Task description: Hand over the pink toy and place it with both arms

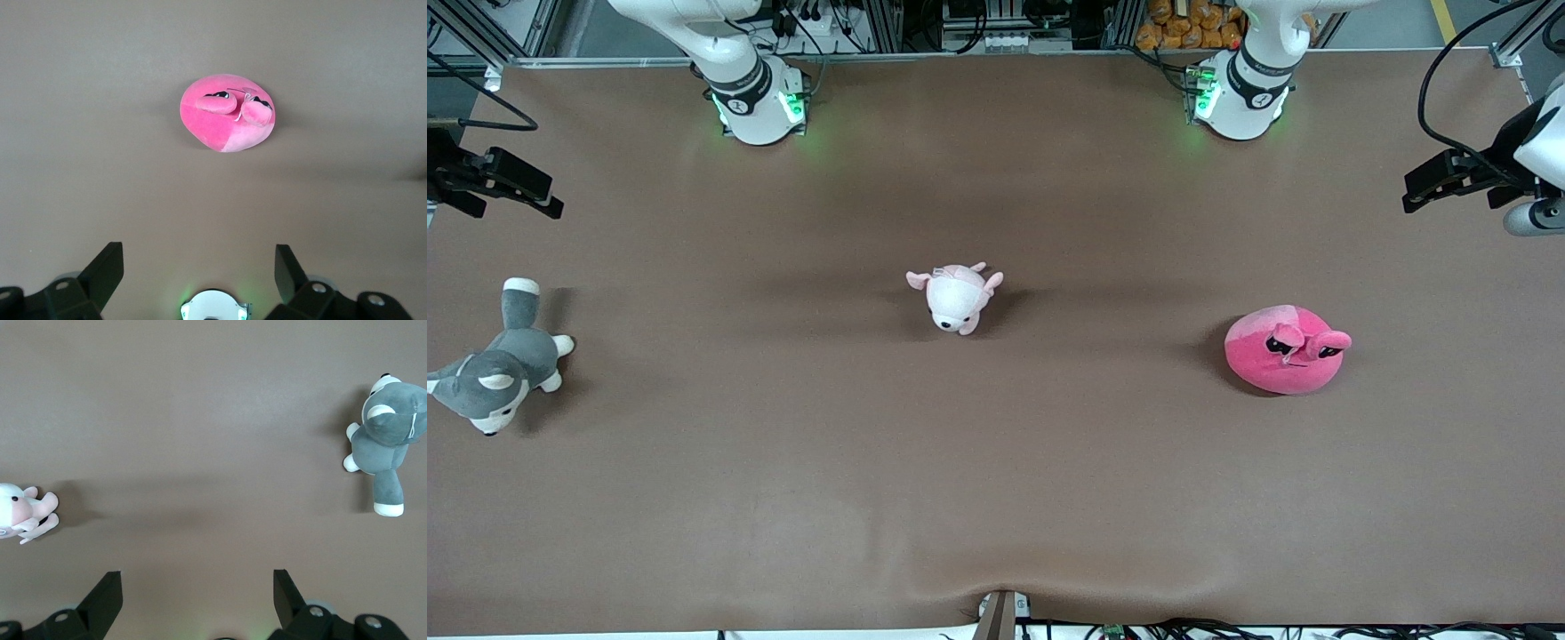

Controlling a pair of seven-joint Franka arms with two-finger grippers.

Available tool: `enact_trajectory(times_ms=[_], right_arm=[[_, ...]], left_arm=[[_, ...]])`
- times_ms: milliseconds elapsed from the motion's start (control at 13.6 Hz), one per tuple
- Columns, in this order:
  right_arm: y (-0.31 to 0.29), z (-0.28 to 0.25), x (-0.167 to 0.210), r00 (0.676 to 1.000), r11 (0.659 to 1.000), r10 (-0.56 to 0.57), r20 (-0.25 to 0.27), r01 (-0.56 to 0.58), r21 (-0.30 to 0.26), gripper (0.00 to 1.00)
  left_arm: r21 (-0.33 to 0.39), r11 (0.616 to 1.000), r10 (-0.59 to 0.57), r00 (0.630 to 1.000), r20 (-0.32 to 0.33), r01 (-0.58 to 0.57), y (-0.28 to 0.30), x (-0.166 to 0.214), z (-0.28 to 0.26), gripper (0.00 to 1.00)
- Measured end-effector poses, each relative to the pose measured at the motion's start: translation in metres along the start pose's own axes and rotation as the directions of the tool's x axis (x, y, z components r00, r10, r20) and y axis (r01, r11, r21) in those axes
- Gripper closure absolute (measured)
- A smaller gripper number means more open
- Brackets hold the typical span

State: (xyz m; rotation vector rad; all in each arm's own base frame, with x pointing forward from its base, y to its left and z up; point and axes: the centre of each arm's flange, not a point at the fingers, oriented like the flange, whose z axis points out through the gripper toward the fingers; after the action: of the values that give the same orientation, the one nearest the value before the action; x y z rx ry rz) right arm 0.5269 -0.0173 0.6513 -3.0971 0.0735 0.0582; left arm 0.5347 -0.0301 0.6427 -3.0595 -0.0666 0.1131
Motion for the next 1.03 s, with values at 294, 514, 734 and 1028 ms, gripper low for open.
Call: enact_trajectory(times_ms=[294,514,734,1028], right_arm=[[0.000,0.000,0.000,1.000,1.000,0.000,0.000,0.000,0.000,0.00],[0.000,0.000,0.000,1.000,1.000,0.000,0.000,0.000,0.000,0.00],[0.000,0.000,0.000,1.000,1.000,0.000,0.000,0.000,0.000,0.00],[0.000,0.000,0.000,1.000,1.000,0.000,0.000,0.000,0.000,0.00]], left_arm=[[0.000,1.000,-0.008,1.000,0.001,0.008,0.003,0.000,0.000,0.00],[0.000,1.000,-0.006,1.000,0.000,0.006,0.003,0.000,0.000,0.00],[-0.001,1.000,0.001,1.000,-0.017,-0.001,0.003,-0.002,-0.004,0.00],[-0.004,1.000,0.026,0.998,-0.063,-0.026,0.004,0.001,-0.009,0.00]])
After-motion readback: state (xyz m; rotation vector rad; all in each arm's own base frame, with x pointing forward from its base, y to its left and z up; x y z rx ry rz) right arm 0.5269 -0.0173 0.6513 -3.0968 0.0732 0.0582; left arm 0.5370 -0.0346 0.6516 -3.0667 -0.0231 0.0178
